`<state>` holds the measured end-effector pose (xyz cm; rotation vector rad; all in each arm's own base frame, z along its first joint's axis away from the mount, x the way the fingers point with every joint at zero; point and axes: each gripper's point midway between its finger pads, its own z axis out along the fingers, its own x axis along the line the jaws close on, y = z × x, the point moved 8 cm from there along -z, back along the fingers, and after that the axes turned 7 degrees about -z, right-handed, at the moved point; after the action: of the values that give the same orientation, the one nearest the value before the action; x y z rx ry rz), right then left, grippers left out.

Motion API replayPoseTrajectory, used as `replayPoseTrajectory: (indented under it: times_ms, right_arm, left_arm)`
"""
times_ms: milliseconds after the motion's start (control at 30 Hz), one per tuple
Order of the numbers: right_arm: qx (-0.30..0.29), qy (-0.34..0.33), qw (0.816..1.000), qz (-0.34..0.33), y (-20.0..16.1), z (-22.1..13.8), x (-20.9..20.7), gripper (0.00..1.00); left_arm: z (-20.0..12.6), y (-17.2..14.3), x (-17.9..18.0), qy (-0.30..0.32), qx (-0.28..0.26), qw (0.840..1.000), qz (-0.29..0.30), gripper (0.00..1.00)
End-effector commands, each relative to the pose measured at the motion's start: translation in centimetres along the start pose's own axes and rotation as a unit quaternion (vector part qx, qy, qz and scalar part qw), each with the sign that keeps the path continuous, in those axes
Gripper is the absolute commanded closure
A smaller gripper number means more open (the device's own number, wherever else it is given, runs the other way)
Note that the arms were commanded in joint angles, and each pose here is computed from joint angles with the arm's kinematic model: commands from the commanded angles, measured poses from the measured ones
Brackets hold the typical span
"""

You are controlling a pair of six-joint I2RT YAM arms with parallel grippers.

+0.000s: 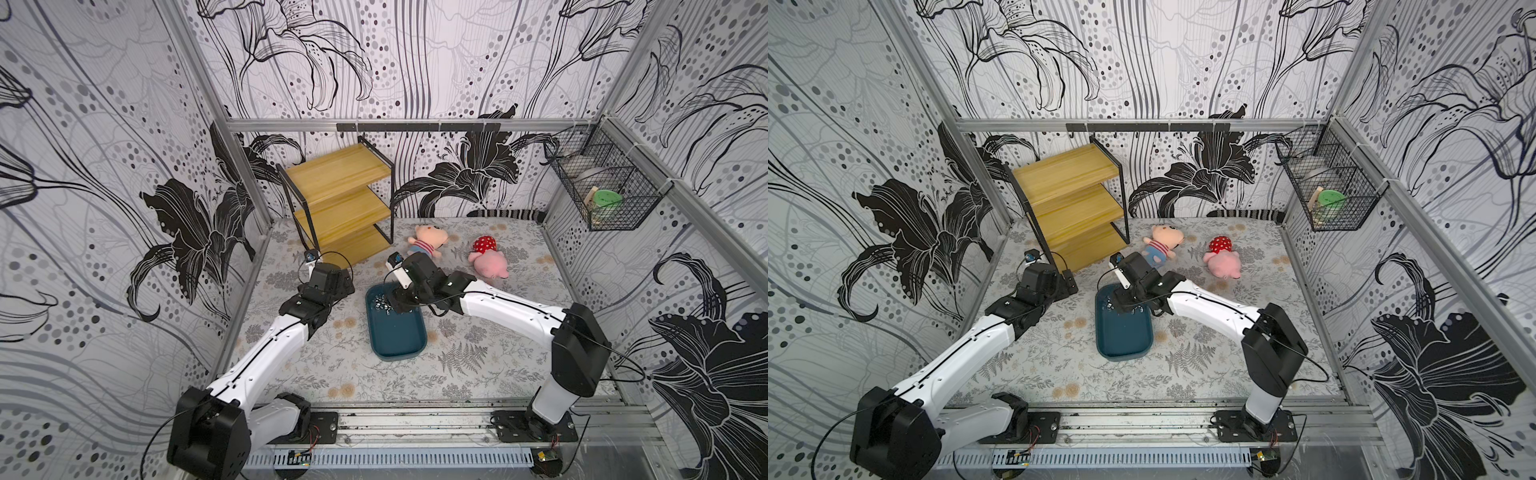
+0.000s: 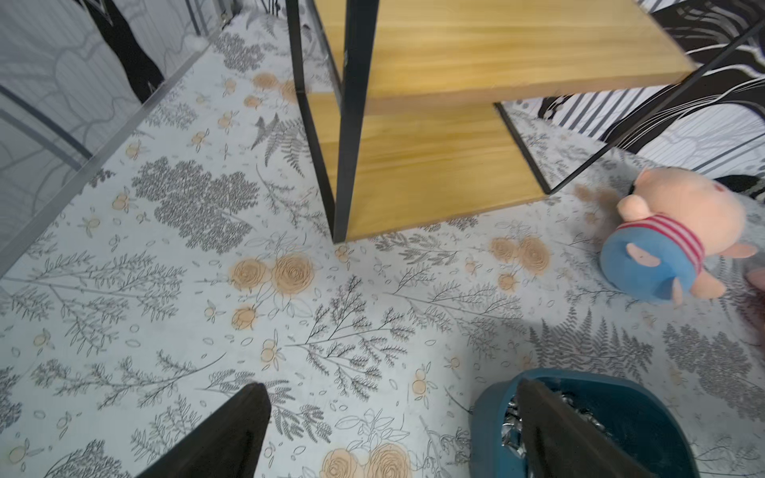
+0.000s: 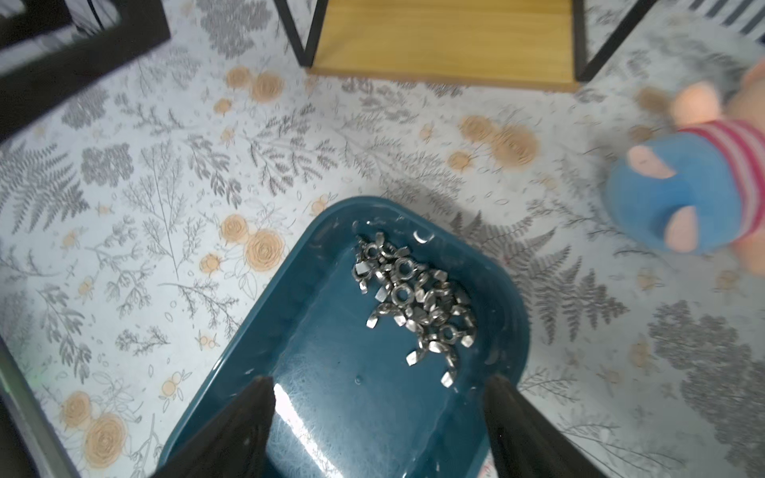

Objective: Take out the wing nut from the storage box
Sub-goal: Pick up the wing nut from the storage box.

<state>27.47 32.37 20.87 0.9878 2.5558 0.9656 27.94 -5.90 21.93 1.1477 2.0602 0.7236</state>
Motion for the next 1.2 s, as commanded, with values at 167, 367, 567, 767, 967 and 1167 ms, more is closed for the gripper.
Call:
replayPoseTrajectory:
  times_ms: [167, 367, 567, 767, 967, 1167]
  right_arm:
    - [0.045, 0.022, 0.999, 0.018, -0.7, 3.9, 1.5, 0.31]
    - [0.048, 0.016, 0.999, 0.011, 0.0, 6.1, 1.4, 0.43]
    - [0.046, 0.017, 0.999, 0.015, 0.4, 8.0, 1.5, 0.56]
    - [0.052, 0.012, 0.998, 0.015, 0.6, 9.5, 1.5, 0.64]
    - [0.069, 0.003, 0.998, 0.015, -0.1, 10.5, 1.3, 0.71]
    - [0.076, 0.007, 0.997, 0.018, -0.7, 10.9, 1.4, 0.79]
  left_arm:
    - [1.3, -2.1, 1.0, 0.028, 0.039, 0.998, -0.026, 0.02]
    - [1.5, -2.1, 0.9, 0.025, 0.038, 0.998, -0.033, 0.02]
    - [1.4, -1.9, 1.3, 0.039, 0.032, 0.998, -0.038, 0.02]
    - [0.9, -1.2, 2.0, 0.041, 0.026, 0.998, -0.051, 0.02]
    - [0.5, -0.8, 2.2, 0.040, 0.022, 0.997, -0.054, 0.02]
    - [0.6, -0.7, 2.2, 0.038, 0.023, 0.997, -0.055, 0.02]
